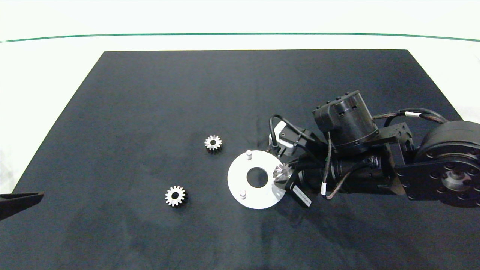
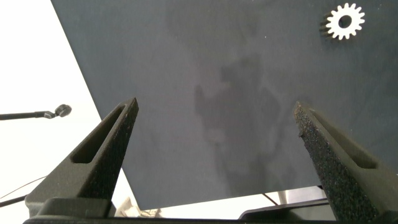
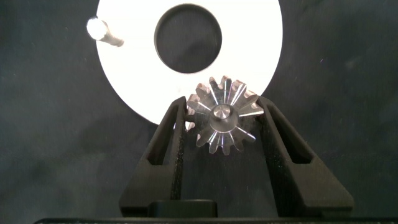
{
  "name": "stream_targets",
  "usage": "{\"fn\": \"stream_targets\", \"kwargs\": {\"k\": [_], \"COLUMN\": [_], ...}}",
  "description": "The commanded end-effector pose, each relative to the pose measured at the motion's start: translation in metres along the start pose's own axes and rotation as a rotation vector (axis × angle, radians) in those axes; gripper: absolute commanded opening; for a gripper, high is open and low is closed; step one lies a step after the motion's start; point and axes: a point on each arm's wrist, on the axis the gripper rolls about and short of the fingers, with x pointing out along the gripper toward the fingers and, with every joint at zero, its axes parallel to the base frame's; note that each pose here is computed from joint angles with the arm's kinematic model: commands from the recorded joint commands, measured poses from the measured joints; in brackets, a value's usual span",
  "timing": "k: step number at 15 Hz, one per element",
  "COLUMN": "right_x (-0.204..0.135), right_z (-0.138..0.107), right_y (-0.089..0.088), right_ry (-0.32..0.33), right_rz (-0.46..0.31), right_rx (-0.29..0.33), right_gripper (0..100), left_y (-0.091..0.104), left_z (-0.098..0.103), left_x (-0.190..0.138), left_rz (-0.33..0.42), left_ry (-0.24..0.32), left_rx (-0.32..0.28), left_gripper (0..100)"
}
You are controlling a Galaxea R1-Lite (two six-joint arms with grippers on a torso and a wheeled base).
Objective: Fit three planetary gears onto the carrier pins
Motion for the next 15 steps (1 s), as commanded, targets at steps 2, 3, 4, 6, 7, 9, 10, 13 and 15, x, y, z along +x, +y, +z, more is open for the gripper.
{"fn": "stream_targets", "kwargs": {"k": [2, 3, 4, 6, 7, 9, 10, 13, 15], "right_x": [0.0009, 0.0010, 0.0012, 0.0013, 0.0013, 0.0008, 0.0008, 0.0013, 0.0001], "right_z": [-0.0008, -0.0012, -0.0016, -0.0019, -0.0019, -0.0018, -0.0018, -0.0042, -0.0049], "right_y": [0.0006, 0.0008, 0.0010, 0.0011, 0.0011, 0.0010, 0.0010, 0.0020, 0.0021], "right_ry": [0.004, 0.006, 0.007, 0.008, 0.008, 0.007, 0.007, 0.016, 0.016], "right_rz": [0.002, 0.003, 0.003, 0.004, 0.004, 0.003, 0.003, 0.006, 0.006], "right_rx": [-0.005, -0.004, -0.004, -0.004, -0.004, -0.005, -0.005, -0.006, -0.006], "right_gripper": [25, 25, 25, 25, 25, 25, 25, 100, 100], "left_y": [-0.0002, -0.0003, -0.0003, -0.0002, -0.0001, -0.0001, -0.0001, -0.0001, -0.0002], "left_z": [-0.0009, -0.0007, -0.0009, -0.0008, -0.0008, -0.0008, -0.0008, -0.0006, -0.0006], "left_x": [-0.0014, -0.0010, -0.0014, -0.0014, -0.0010, -0.0010, -0.0010, -0.0010, -0.0010], "left_rz": [0.001, -0.001, 0.000, 0.000, 0.000, 0.000, 0.000, 0.001, 0.000], "left_ry": [0.000, 0.001, 0.000, -0.002, 0.001, 0.001, 0.001, 0.000, 0.000], "left_rx": [0.002, 0.003, 0.003, 0.003, 0.003, 0.003, 0.003, 0.002, 0.003], "left_gripper": [100, 100, 100, 100, 100, 100, 100, 100, 100]}}
